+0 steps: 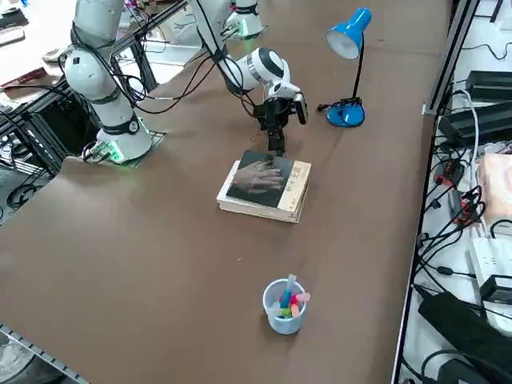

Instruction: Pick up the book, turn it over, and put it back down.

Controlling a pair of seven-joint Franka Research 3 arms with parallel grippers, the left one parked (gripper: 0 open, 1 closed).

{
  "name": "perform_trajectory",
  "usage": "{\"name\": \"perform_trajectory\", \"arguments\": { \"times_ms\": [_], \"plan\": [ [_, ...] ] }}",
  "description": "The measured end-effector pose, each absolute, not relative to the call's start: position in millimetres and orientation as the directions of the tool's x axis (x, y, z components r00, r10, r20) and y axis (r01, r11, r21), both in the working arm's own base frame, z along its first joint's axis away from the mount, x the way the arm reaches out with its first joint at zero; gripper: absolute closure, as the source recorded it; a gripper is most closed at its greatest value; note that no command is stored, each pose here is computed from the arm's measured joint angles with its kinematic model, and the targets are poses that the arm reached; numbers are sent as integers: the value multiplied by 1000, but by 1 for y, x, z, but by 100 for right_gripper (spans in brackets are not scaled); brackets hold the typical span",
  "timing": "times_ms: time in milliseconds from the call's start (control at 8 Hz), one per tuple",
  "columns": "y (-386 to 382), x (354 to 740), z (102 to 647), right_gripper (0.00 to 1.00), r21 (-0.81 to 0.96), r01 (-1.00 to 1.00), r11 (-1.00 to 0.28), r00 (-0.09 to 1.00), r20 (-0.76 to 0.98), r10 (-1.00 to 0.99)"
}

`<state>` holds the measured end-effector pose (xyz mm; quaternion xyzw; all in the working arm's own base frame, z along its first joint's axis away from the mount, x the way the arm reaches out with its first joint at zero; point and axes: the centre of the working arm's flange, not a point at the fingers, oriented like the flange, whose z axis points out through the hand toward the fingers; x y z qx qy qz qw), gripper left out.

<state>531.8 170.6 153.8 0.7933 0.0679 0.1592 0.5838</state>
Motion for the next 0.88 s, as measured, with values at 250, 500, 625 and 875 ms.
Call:
{"name": "perform_trajectory", "arguments": {
  "times_ms": [250,500,625,875],
  "plan": [
    [171,526,149,0,945,-80,-317,939,178,293],
    [170,519,151,0,932,-72,-356,937,185,296],
    [170,517,157,0,924,-73,-375,935,194,295],
    [168,517,167,0,915,-81,-394,935,207,288]
  ]
}}
